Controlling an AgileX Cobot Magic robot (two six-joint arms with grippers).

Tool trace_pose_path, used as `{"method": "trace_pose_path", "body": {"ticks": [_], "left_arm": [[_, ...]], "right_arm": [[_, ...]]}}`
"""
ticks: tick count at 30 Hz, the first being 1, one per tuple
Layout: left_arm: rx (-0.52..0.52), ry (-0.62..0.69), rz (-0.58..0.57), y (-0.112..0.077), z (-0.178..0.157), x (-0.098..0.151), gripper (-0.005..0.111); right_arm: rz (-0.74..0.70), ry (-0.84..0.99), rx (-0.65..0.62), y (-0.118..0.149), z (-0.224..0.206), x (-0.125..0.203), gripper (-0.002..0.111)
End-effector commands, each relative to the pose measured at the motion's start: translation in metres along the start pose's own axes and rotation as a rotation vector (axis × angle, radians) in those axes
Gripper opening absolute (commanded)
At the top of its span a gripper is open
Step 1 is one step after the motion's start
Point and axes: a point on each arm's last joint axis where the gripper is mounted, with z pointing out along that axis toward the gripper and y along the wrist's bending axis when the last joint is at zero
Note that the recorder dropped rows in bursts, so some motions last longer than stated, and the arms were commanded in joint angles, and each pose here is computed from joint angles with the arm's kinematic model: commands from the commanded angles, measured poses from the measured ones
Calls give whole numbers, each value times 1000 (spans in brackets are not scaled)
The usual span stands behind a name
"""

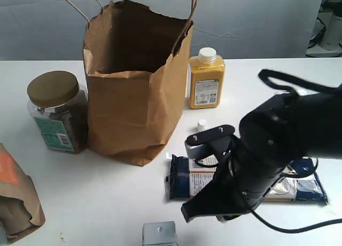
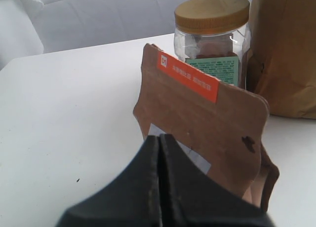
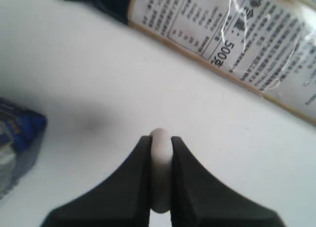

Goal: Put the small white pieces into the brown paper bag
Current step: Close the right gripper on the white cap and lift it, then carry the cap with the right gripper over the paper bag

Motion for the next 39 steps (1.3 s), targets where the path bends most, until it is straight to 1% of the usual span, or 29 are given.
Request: {"method": "trace_pose_path", "body": {"ticks": [1, 6, 10, 12, 17, 20, 24, 28, 30, 34, 39], "left_arm": [[5, -9, -9, 0, 0, 0, 0], [5, -9, -9, 0, 0, 0, 0], [5, -9, -9, 0, 0, 0, 0], [5, -9, -9, 0, 0, 0, 0], [5, -9, -9, 0, 0, 0, 0], [5, -9, -9, 0, 0, 0, 0], [5, -9, -9, 0, 0, 0, 0], [5, -9, -9, 0, 0, 0, 0], [5, -9, -9, 0, 0, 0, 0], [5, -9, -9, 0, 0, 0, 0], [5, -9, -9, 0, 0, 0, 0]], "right_arm": [[-14, -173, -48, 2, -42, 0, 1], [-9, -504, -159, 6, -95, -3, 1], [35, -774, -281, 9, -132, -8, 1], [58, -875, -330, 11, -144, -12, 1], [39, -955, -375, 19, -177, -28, 1], [-5, -1046, -398, 28, -206, -42, 1], [-34, -1092, -404, 40, -225, -72, 1], [-85, -1068, -377, 52, -225, -104, 1], [-129, -1043, -330, 57, -221, -122, 1], [-168, -965, -259, 64, -207, -152, 1], [-128, -864, -108, 61, -190, -178, 2]]}}
